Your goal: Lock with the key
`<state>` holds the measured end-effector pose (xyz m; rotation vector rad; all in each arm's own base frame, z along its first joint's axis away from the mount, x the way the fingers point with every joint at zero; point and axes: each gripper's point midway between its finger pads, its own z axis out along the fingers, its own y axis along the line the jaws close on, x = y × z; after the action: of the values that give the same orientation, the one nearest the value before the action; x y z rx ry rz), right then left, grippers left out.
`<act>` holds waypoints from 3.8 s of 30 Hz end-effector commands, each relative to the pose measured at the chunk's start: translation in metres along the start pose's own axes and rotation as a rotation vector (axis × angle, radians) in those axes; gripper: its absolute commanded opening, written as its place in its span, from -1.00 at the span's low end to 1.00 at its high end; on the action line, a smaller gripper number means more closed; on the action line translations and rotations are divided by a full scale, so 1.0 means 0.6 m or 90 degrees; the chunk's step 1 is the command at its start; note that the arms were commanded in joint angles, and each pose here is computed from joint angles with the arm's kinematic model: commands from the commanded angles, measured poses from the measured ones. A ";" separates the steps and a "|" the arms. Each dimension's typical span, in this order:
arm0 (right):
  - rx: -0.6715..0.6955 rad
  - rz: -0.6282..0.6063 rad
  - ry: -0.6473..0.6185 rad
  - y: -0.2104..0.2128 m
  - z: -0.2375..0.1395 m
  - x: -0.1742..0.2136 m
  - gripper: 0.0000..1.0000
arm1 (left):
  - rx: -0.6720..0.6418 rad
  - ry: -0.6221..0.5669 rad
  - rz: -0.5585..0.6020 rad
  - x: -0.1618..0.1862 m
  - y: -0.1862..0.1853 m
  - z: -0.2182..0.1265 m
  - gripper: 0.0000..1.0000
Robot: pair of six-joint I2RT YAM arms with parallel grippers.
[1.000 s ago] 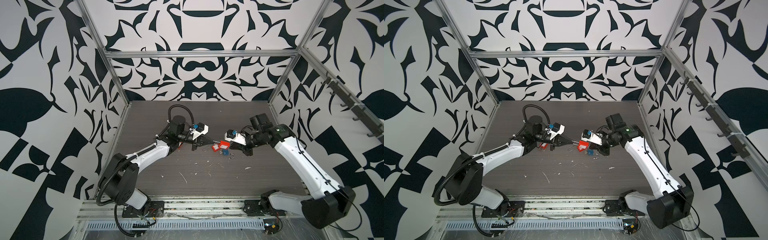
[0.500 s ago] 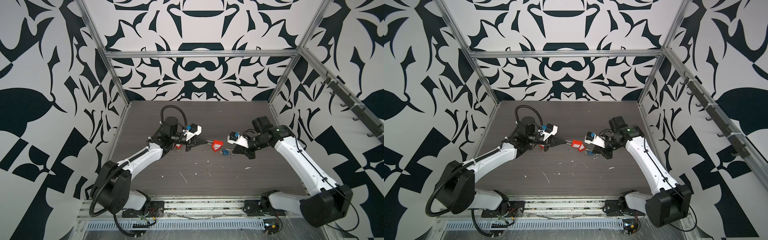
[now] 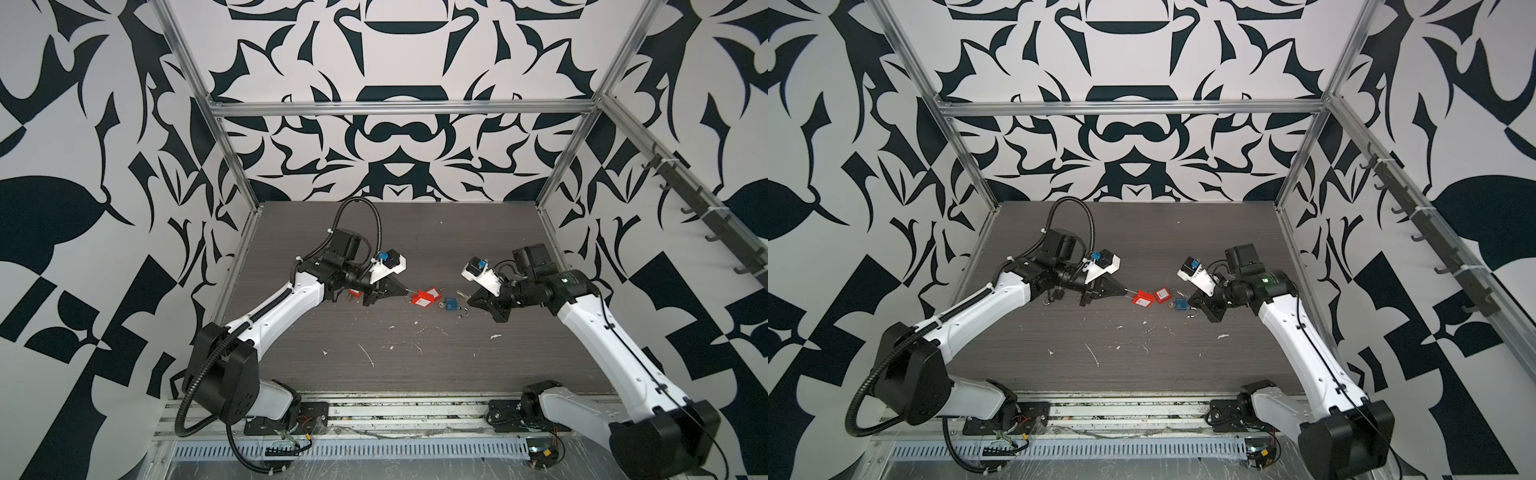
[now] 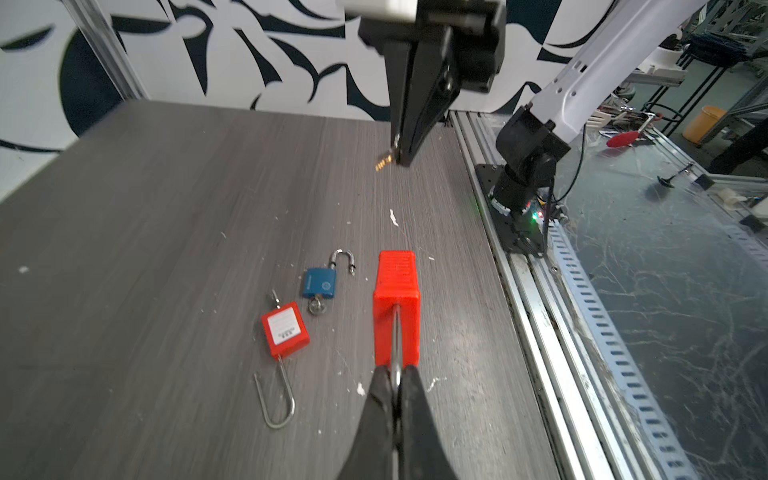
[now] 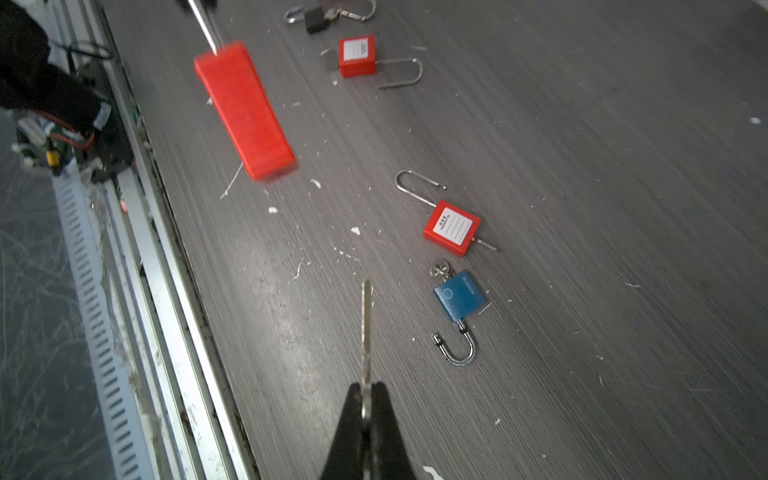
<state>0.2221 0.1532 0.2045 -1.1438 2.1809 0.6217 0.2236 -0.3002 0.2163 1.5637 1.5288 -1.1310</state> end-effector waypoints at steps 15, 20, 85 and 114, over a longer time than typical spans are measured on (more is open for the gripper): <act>0.166 0.280 -0.022 -0.010 0.102 -0.026 -1.00 | 0.111 0.222 -0.152 0.114 -0.002 0.017 -1.00; 0.174 0.325 0.013 -0.005 0.134 0.008 -1.00 | 0.124 0.291 -0.166 0.154 0.013 0.022 -1.00; 0.080 0.496 0.245 0.062 0.307 0.002 -1.00 | -0.338 0.127 -0.194 0.135 0.218 -0.066 -0.08; 0.084 0.463 0.381 0.084 0.393 0.016 -0.89 | -0.543 -0.098 -0.295 0.061 0.100 -0.202 0.20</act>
<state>0.2475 0.3239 0.0289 -0.4654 3.1182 0.4578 0.3030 -0.1834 0.2249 0.5745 1.9465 -0.6195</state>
